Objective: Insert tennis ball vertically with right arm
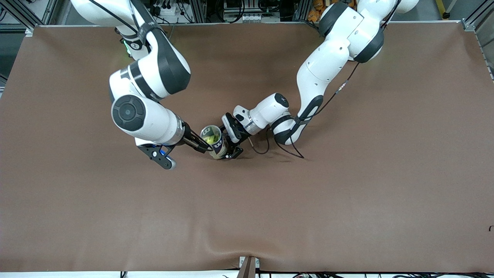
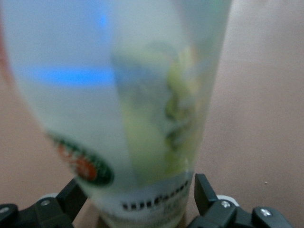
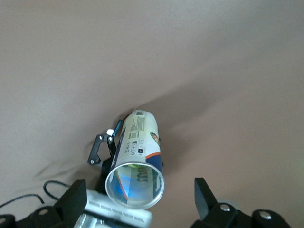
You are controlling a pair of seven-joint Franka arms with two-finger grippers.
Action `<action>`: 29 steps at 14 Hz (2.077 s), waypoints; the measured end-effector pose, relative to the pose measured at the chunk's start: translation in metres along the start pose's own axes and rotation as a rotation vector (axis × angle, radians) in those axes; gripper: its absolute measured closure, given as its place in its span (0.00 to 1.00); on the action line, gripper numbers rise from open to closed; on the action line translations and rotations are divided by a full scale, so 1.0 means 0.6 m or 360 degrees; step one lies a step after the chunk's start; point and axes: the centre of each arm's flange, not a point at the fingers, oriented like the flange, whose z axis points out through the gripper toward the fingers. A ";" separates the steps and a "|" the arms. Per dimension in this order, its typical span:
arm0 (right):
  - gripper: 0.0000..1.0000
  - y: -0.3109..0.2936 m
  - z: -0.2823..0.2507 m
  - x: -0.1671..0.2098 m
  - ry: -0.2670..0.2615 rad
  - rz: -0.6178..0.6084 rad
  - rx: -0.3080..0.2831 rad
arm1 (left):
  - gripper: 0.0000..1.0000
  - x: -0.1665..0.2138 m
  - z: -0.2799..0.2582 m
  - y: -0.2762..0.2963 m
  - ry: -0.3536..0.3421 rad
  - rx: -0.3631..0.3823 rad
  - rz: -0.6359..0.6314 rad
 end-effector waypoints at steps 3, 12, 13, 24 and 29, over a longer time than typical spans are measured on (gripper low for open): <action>0.00 0.023 -0.077 0.002 -0.0003 0.0001 0.0012 | 0.01 0.000 0.000 0.000 0.0000 0.0000 0.0000; 0.00 0.415 -0.304 0.291 0.0026 -0.0668 0.0115 | 0.00 0.007 -0.004 0.005 0.0021 -0.0026 -0.0077; 0.00 0.466 -0.335 0.295 0.0048 -0.0748 0.0093 | 0.00 0.006 -0.008 0.008 0.0019 -0.0039 -0.0113; 0.00 0.582 -0.392 0.138 0.0178 -0.0786 -0.0093 | 0.00 -0.041 -0.137 -0.047 -0.0168 -0.0008 -0.0230; 0.00 0.592 -0.434 0.122 0.0257 -0.0779 -0.0113 | 0.00 -0.032 -0.172 -0.084 -0.0272 0.0058 -0.0406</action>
